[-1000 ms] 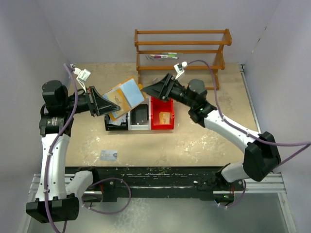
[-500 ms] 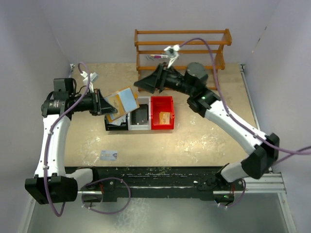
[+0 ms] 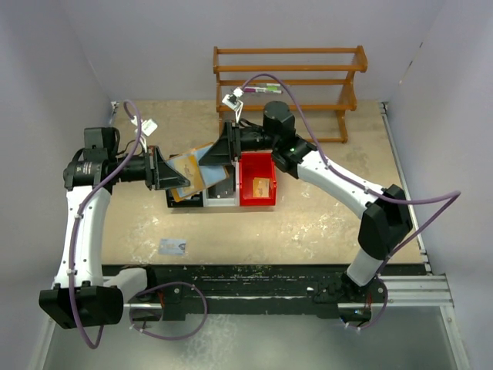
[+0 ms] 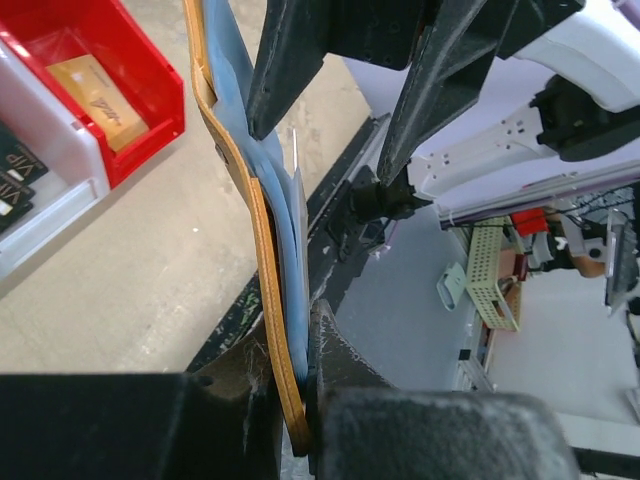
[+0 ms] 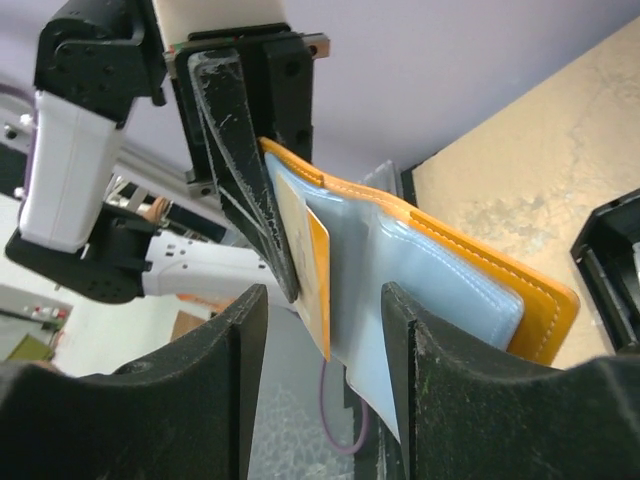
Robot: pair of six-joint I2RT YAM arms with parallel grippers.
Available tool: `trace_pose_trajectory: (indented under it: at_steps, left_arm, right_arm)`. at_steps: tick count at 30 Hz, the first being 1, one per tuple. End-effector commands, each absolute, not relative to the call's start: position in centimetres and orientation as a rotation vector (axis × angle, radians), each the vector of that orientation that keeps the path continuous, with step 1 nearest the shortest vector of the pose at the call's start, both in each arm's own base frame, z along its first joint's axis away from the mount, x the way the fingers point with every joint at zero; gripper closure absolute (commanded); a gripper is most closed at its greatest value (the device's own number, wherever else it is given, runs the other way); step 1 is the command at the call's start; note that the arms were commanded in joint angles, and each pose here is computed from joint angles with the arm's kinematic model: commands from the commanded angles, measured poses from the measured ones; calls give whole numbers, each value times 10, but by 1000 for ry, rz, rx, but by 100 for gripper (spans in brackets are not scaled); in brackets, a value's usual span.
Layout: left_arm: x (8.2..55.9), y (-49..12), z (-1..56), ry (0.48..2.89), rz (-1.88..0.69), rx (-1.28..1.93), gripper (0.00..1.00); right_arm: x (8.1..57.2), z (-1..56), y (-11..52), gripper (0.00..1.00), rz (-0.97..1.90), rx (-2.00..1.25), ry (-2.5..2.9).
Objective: Take the credit cards out of the card holder
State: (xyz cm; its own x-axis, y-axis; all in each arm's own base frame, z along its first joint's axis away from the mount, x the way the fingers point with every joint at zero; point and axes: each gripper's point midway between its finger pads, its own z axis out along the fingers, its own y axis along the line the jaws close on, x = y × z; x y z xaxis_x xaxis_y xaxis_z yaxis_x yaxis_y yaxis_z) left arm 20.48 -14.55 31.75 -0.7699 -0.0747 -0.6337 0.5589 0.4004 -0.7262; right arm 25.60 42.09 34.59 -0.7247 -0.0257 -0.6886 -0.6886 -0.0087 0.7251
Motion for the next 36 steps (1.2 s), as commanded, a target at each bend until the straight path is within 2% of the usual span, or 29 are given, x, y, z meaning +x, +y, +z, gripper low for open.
trace_pose_trajectory:
  at_steps: [1,8,15,18,21,24,31,36]
  left_arm:
    - [194,-152,340,1953,-1514,505,100]
    - [189,-154,338,1944,-1545,506,100]
    - [187,-155,338,1935,-1583,502,100]
    - [188,-154,335,1948,-1576,490,100]
    - [191,-153,332,1964,-1554,480,100]
    - [192,-152,330,1975,-1529,470,100]
    - [186,-154,337,1934,-1605,483,89]
    - [175,-156,350,1859,-1680,523,91]
  right_arm:
    - [240,377,416,50,1863,-845,1659]
    - [229,377,425,58,1908,-902,1642]
    - [225,383,429,72,1957,-899,1604]
    - [221,385,430,82,1985,-908,1577]
    - [218,386,430,99,2008,-908,1556]
    - [217,383,430,100,2018,-906,1561]
    - [212,375,423,100,2045,-916,1575]
    - [213,369,418,100,2065,-901,1596]
